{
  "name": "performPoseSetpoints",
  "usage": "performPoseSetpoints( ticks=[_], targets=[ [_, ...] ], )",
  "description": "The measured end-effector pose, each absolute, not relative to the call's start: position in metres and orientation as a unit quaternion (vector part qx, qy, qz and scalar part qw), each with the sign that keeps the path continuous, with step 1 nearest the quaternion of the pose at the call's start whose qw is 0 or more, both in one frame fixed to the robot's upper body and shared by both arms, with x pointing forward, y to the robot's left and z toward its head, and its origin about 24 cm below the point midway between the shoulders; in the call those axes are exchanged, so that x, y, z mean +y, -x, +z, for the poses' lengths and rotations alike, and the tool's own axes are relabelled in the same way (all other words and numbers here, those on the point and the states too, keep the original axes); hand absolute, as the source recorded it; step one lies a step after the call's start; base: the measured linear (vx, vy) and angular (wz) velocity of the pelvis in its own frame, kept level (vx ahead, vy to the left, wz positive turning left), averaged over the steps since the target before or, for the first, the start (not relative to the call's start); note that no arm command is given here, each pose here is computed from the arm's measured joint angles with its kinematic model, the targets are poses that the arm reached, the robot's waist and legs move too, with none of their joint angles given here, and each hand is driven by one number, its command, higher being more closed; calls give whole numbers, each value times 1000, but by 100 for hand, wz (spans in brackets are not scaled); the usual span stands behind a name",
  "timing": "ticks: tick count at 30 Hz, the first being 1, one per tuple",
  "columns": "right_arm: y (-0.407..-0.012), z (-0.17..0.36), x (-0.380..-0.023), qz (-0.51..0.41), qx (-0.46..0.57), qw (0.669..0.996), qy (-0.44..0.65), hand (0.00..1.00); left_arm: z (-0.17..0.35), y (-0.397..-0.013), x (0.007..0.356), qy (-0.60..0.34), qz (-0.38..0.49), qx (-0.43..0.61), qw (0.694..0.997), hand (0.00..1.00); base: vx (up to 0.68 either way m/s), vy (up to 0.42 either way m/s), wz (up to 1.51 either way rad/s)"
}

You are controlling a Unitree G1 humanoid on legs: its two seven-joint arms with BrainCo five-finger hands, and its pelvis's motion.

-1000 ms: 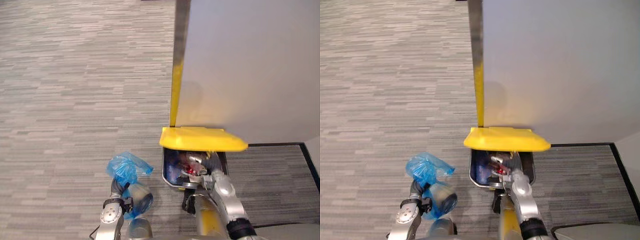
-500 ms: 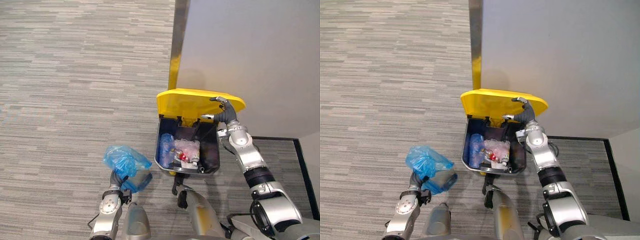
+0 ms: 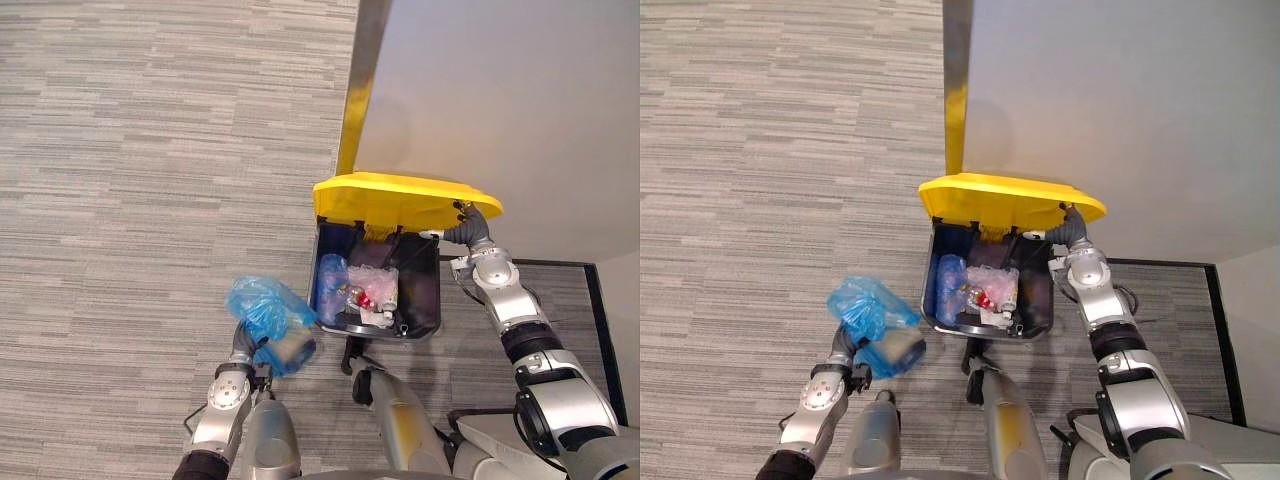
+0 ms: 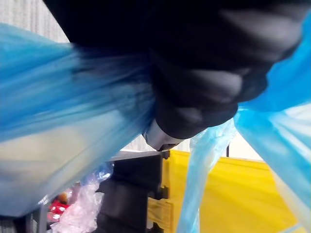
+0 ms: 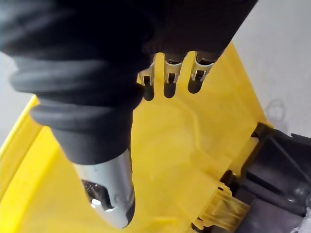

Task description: Gather rubbish on tea table into small bin, then transfer packed bag to large trash can.

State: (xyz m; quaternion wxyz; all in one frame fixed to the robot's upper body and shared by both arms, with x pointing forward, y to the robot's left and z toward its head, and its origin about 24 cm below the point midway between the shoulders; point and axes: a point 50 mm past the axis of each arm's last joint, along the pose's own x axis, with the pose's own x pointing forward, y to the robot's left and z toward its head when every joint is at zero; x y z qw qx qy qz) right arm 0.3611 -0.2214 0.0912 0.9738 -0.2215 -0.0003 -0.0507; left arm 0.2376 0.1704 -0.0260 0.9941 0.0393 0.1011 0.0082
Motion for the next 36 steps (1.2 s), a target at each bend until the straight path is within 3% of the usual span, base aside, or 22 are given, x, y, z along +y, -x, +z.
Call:
performPoseSetpoints(
  ticks=[10, 23, 36],
  targets=[
    [-362, 91, -217, -47, -1, 975, 218, 0, 31, -270, 141, -25, -52, -21, 998, 100, 15, 40, 0],
    [-375, 115, -202, -28, -37, 972, 229, 0, 90, -297, 71, -42, -192, -135, 971, 100, 3, 4, -7],
    [-386, 170, -170, 5, -134, 960, 245, 0, 103, -349, 36, -142, -220, -99, 960, 100, -21, -38, -9]
  ],
)
